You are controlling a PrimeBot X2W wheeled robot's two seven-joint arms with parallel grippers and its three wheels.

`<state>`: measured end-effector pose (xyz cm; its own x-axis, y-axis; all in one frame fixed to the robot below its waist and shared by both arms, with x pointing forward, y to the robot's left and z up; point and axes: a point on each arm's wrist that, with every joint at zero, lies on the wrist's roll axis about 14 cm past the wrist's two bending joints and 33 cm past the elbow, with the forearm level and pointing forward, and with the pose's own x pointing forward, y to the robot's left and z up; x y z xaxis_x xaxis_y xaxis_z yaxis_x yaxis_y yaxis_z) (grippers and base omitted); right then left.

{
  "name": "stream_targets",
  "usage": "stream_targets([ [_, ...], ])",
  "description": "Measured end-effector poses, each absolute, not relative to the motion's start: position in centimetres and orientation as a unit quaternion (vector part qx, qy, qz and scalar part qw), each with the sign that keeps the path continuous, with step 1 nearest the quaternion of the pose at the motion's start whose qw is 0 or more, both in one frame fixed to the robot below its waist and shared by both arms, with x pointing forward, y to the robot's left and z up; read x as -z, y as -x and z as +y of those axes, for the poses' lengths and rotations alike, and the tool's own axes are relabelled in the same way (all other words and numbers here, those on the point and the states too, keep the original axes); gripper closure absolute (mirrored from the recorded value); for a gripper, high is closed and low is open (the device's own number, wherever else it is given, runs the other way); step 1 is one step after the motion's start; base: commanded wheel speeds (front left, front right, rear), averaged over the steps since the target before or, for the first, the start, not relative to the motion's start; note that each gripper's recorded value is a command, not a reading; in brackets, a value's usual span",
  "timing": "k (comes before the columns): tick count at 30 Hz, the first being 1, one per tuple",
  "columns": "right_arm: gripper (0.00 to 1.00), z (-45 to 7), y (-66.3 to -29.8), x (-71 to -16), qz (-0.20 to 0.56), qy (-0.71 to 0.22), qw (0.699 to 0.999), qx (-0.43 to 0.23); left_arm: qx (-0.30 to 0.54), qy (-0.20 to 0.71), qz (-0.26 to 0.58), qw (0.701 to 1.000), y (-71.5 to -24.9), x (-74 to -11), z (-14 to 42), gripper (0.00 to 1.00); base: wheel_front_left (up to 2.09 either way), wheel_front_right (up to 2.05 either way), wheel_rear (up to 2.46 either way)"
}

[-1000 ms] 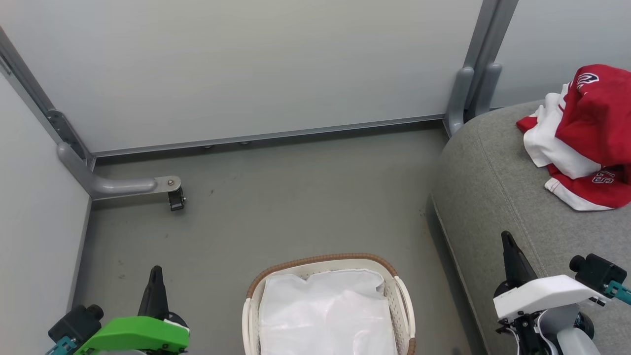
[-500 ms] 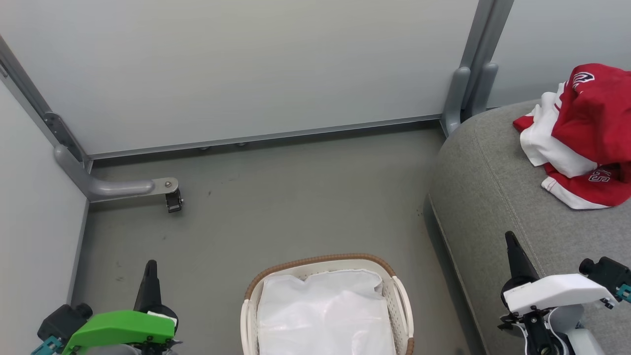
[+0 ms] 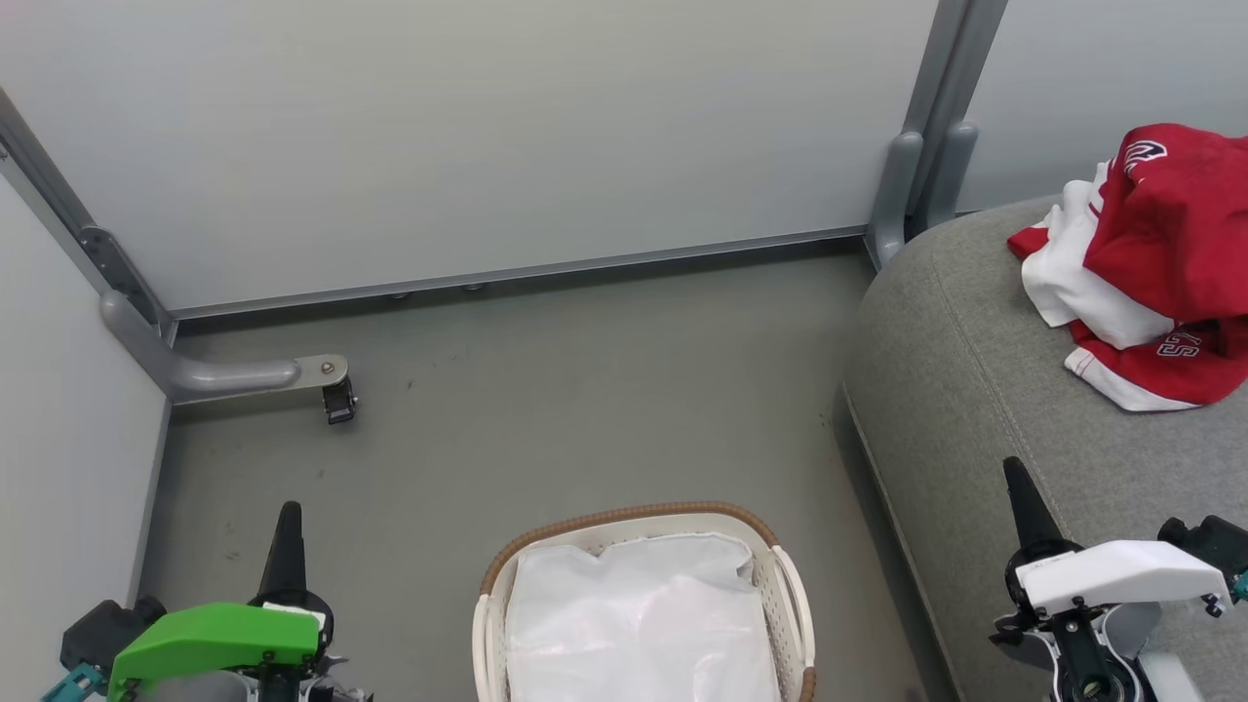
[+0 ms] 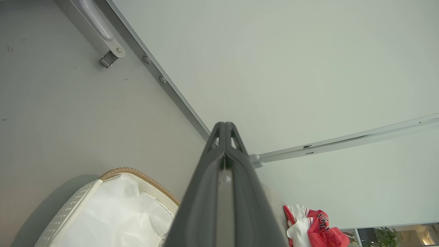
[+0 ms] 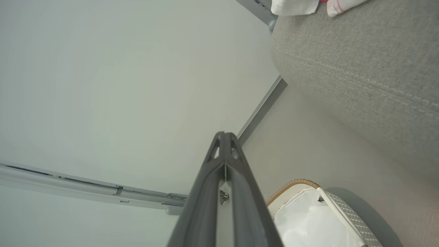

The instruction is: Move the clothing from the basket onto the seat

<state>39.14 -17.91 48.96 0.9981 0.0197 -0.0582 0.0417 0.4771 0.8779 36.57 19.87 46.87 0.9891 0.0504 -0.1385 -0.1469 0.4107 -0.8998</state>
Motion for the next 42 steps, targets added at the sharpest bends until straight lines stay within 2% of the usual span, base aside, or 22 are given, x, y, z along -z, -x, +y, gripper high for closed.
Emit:
stream_targets([
  [42, 1.0, -19.3, -38.9, -49.9, 0.014, -0.662, 0.75, 0.008, -0.024, 0.667, 0.019, 0.744, -38.1, -49.1, 20.0, 1.0, 0.0, 0.0, 0.0],
])
